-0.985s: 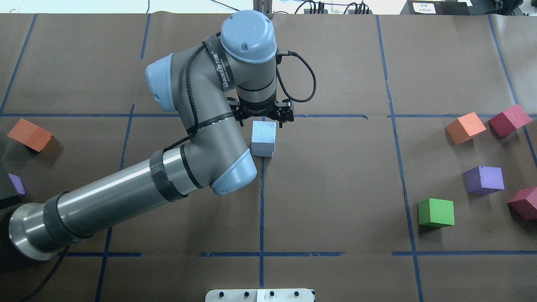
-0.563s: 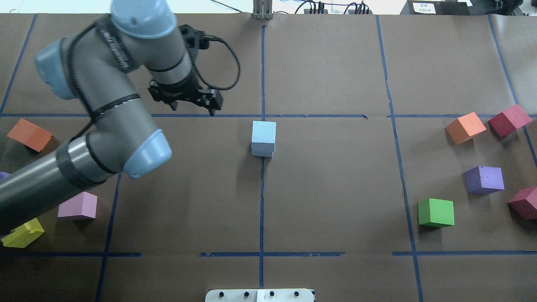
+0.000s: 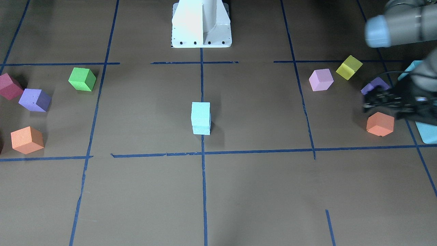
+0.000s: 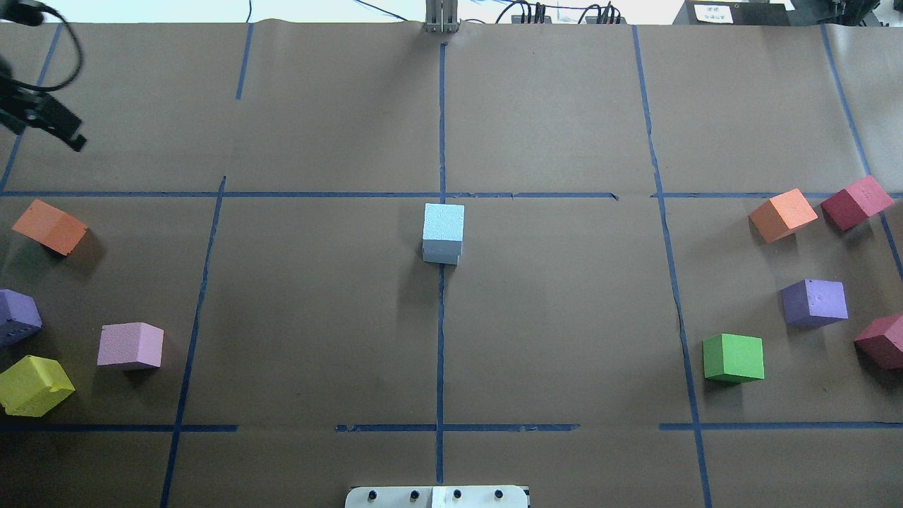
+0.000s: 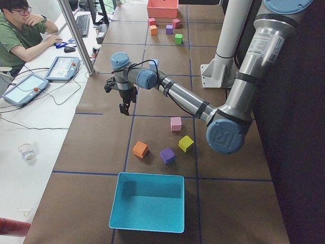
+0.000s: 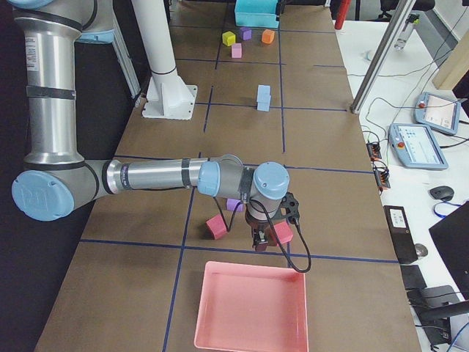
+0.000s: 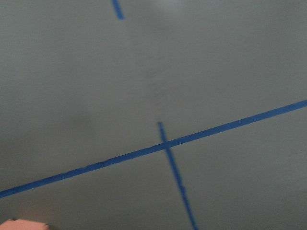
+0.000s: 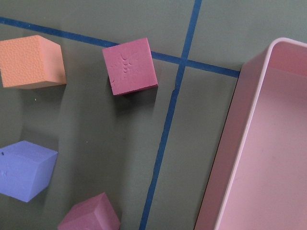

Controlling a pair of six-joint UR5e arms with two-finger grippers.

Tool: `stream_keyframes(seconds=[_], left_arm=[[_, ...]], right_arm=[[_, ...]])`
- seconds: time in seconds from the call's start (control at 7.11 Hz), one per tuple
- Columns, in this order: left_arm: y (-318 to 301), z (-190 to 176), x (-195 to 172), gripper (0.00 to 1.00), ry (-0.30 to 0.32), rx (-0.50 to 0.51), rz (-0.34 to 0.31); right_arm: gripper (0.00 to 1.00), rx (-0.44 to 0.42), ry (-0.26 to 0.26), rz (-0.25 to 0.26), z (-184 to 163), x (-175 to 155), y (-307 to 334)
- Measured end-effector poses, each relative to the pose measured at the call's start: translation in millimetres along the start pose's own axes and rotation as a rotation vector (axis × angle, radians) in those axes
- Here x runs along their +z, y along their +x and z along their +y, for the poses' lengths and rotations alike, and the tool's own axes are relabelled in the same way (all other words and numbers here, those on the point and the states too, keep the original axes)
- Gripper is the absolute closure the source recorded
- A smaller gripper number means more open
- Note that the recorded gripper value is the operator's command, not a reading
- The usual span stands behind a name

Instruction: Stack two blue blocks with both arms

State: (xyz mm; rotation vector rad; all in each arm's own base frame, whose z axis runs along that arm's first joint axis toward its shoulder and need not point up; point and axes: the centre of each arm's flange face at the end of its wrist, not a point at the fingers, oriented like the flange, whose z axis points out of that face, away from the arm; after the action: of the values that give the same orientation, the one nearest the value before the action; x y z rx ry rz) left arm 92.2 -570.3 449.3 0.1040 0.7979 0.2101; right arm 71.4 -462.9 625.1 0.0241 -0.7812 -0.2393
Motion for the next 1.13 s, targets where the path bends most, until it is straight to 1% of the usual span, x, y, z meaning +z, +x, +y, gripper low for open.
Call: stream_keyframes(seconds=[0.14,0.28,0.42,0.7,0.84,1.13], left_arm=[[-66,34,-12,0.0,0.007,-0.071,0.013],[-110,65,-15,0.0,0.008,-0.097,0.014],[-140,93,-12,0.0,-0.001,-0.095,0.014],[-172,138,8,0.0,-0.044,-0.124,0.016],[-184,150,14,0.0,-0.059,-0.151,0.013],[-197,161,18,0.0,-0.071,-0.179,-0.005]], right_arm=[[0.0,0.003,0.002,0.001,-1,-1,-1],[0.0,0.003,0.003,0.0,-2,-1,-1],[0.0,0.002,0.003,0.0,-2,-1,-2],[0.0,0.001,0.004,0.0,-3,-2,-2],[0.0,0.001,0.005,0.001,-3,-2,-2],[0.0,0.0,0.006,0.001,-3,-3,-3]])
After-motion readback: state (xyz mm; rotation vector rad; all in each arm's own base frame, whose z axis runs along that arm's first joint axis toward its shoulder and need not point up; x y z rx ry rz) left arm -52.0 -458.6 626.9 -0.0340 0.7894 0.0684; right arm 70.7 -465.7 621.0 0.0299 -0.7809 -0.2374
